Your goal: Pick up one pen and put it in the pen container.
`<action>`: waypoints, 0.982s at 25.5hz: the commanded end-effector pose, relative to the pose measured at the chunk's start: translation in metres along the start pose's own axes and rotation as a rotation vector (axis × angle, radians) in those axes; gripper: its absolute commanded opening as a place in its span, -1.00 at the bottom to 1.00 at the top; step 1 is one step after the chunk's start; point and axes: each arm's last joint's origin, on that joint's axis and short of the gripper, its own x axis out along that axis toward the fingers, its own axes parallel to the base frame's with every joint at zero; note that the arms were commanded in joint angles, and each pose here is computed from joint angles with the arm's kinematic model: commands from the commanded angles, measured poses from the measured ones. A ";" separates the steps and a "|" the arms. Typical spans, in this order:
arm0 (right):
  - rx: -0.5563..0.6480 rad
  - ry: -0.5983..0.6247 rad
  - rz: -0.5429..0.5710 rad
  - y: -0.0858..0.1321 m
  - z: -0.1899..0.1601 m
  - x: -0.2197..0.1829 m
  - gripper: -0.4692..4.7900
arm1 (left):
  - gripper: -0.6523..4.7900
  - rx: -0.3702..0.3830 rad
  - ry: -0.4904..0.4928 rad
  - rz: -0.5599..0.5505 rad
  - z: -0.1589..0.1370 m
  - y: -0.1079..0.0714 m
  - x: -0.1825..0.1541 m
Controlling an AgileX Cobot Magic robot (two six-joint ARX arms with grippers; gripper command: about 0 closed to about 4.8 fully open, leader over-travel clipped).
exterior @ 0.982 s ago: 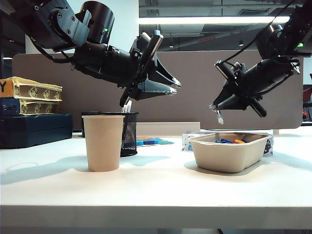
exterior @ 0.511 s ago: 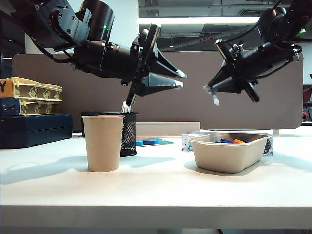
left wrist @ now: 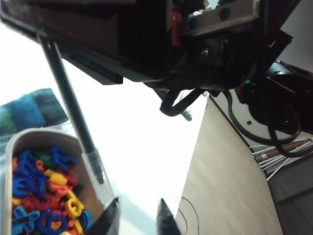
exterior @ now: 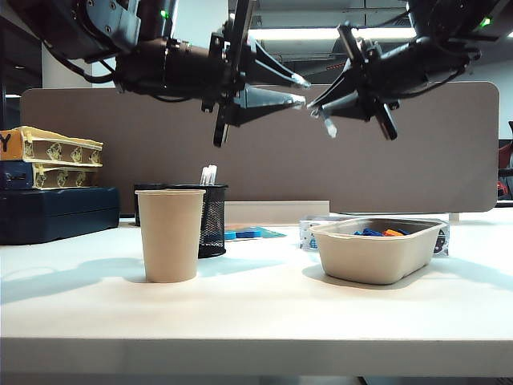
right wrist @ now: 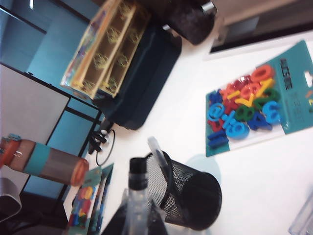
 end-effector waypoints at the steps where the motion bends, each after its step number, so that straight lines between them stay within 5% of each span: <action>1: -0.013 -0.023 0.039 0.014 0.006 -0.004 -0.84 | -0.41 0.028 -0.012 -0.022 0.005 -0.007 -0.002; 14: -0.016 0.038 0.209 0.059 -0.007 0.013 -0.84 | -0.35 0.008 0.022 -0.071 0.005 -0.009 -0.002; 25: -0.008 0.058 0.242 0.061 -0.007 0.013 -0.84 | -0.35 0.057 -0.038 -0.057 0.016 -0.014 -0.002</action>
